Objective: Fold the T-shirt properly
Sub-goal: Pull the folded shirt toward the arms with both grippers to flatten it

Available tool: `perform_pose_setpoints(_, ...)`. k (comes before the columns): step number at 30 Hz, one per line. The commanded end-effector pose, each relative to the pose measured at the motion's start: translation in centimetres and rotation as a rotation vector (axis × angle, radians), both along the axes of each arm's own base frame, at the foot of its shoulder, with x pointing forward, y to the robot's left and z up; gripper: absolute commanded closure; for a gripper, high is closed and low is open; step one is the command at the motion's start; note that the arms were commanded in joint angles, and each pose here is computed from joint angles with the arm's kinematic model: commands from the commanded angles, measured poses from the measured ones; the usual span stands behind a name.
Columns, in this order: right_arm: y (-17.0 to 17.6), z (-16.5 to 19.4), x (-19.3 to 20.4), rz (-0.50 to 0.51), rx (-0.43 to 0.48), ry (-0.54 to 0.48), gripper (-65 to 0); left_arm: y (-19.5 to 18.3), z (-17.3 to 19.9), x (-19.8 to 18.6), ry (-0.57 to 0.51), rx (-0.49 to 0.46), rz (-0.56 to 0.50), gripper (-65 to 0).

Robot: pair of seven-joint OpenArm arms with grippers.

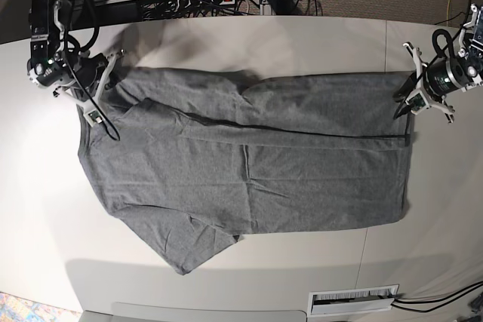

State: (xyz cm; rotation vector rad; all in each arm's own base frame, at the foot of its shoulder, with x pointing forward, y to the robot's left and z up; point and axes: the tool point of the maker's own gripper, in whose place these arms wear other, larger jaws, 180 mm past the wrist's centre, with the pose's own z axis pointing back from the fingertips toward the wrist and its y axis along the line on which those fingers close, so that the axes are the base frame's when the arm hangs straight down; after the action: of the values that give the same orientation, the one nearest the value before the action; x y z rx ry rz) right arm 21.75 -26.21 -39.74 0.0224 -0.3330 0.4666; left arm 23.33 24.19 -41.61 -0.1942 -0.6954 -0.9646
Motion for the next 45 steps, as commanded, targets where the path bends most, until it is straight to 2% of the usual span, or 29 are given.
perform_pose_setpoints(1, -0.3, -0.6, -2.1, 0.018, -0.027, 0.076, 0.0, 3.1, -3.2, -4.7, 0.180, 0.205, -0.072, 0.0)
perform_pose_setpoints(4, 0.3, -0.9, -4.2, 0.048, -0.034, 0.108, 0.0, 3.3, -3.5, -6.9, 0.220, 0.220, -0.098, 0.0)
perform_pose_setpoints(10, 0.1, -1.0, -7.1, 0.097, -0.105, 0.149, 0.0, 5.3, -3.8, -10.8, 0.308, 0.277, -0.139, 0.0)
perform_pose_setpoints(17, -0.5, -0.8, -7.9, 0.119, -0.164, 0.157, 0.0, 8.1, -3.5, -13.4, 0.376, 0.364, -0.186, 0.0)
perform_pose_setpoints(23, -1.3, -0.8, -8.1, 0.120, -0.212, 0.170, 0.0, 9.0, -3.5, -13.6, 0.393, 0.405, -0.188, 0.0)
perform_pose_setpoints(39, -1.4, -0.7, -8.1, 0.119, -0.215, 0.174, 0.0, 10.8, -3.3, -14.0, 0.428, 0.487, -0.187, 0.0)
perform_pose_setpoints(45, -0.8, -0.2, -7.4, 0.132, -0.205, 0.138, 0.0, 12.3, -2.2, -13.9, 0.446, 0.502, -0.181, 0.0)
